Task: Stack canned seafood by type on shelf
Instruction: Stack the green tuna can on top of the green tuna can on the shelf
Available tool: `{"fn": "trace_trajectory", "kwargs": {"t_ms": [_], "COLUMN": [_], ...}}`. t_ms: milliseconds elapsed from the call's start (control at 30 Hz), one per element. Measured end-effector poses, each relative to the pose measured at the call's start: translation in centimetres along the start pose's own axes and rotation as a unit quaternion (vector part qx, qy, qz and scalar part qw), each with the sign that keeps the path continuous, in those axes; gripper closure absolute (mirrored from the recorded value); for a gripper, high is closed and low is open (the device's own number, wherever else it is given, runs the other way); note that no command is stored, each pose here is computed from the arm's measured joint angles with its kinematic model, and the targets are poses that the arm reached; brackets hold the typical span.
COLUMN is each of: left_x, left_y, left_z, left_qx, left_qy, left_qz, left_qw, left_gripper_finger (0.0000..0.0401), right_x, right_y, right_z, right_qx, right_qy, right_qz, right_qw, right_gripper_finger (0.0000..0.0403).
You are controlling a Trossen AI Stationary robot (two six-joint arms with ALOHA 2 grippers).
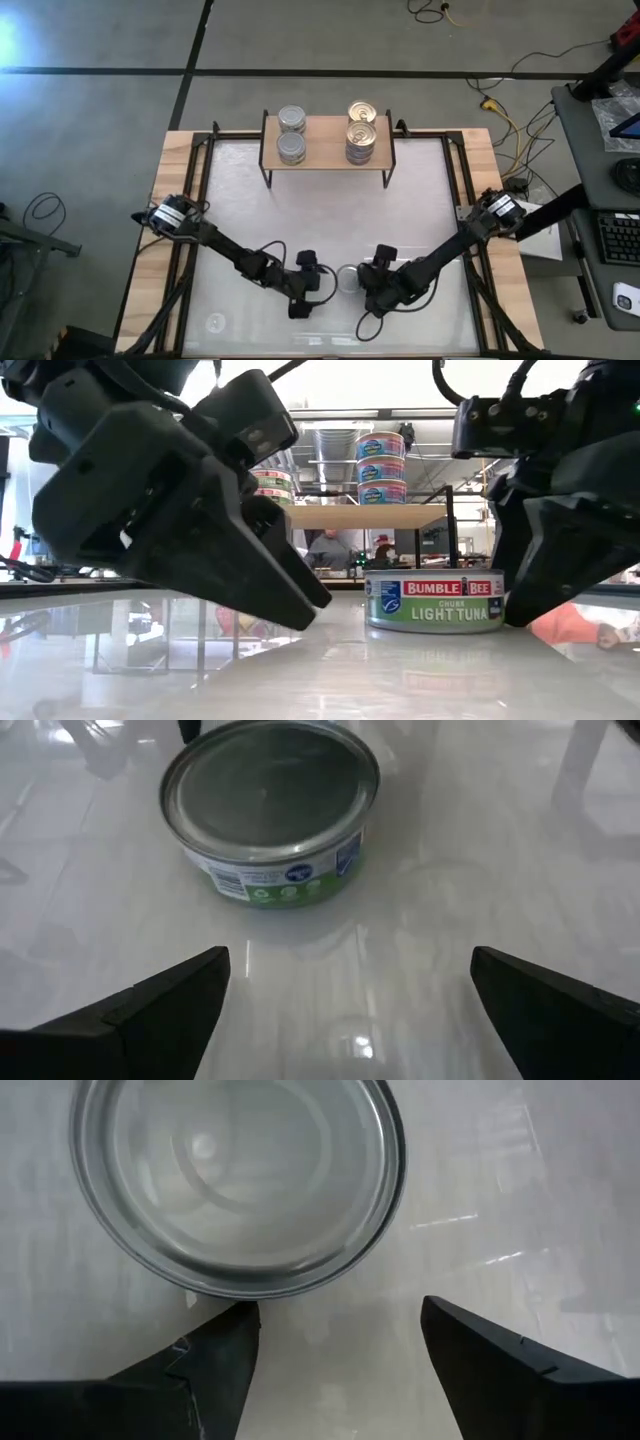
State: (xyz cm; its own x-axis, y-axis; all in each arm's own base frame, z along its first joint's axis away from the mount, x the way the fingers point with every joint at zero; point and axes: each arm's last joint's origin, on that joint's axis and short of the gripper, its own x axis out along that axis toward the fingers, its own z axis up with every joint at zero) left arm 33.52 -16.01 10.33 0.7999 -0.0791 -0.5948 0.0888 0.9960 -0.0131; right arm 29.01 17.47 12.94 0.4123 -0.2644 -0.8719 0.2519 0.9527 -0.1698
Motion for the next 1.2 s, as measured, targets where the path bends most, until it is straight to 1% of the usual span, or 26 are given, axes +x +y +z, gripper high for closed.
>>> {"fn": "trace_trajectory", "kwargs": {"t_ms": [100,200,267,500,667,800,900,967,1067,1200], "left_x": [-0.2,-0.4,-0.5,-0.3,-0.2,-0.1,0.1,0.2,0.2,0.2], "left_y": [0.1,0.2,0.2,0.5,0.7,1.3,1.9,2.2,2.2,2.5], "left_z": [-0.1,0.1,0.2,0.3,0.3,0.4,0.4,0.4,0.4,0.4], "left_qx": [0.02,0.056,0.061,0.047,0.05,0.041,0.029,0.019,0.025,0.028], "left_qy": [0.012,0.012,0.011,0.016,0.016,0.025,0.038,0.04,0.04,0.043], "left_qz": [0.001,-0.001,-0.001,-0.028,-0.032,-0.051,-0.081,-0.088,-0.089,-0.084], "left_qw": [1.0,0.998,0.998,0.998,0.998,0.998,0.996,0.995,0.995,0.995], "left_gripper_finger": [0.0003,0.0003,0.0003,0.0003,0.0003,0.0003,0.0003,0.0003,0.0015,0.0055], "right_x": [0.1,0.2,0.2,0.2,0.2,0.2,0.2,0.2,0.2,0.2], "right_y": [-0.2,-0.2,-0.2,-0.3,-0.2,-0.2,-0.2,-0.2,-0.2,-0.2], "right_z": [0.2,0.1,0.1,0.1,0.1,0.1,0.2,0.2,0.2,0.2], "right_qx": [0.002,0.002,0.006,0.012,0.018,0.02,0.02,0.02,0.02,0.02], "right_qy": [0.001,0.0,0.001,0.001,0.001,0.0,0.0,0.0,0.0,0.0], "right_qz": [-0.002,-0.003,-0.003,-0.003,-0.002,-0.001,-0.001,-0.001,-0.001,-0.002], "right_qw": [1.0,1.0,1.0,1.0,1.0,1.0,1.0,1.0,1.0,1.0], "right_gripper_finger": [0.0132,0.0127,0.0124,0.0119,0.0129,0.0138,0.0143,0.0146,0.0149,0.0145]}}
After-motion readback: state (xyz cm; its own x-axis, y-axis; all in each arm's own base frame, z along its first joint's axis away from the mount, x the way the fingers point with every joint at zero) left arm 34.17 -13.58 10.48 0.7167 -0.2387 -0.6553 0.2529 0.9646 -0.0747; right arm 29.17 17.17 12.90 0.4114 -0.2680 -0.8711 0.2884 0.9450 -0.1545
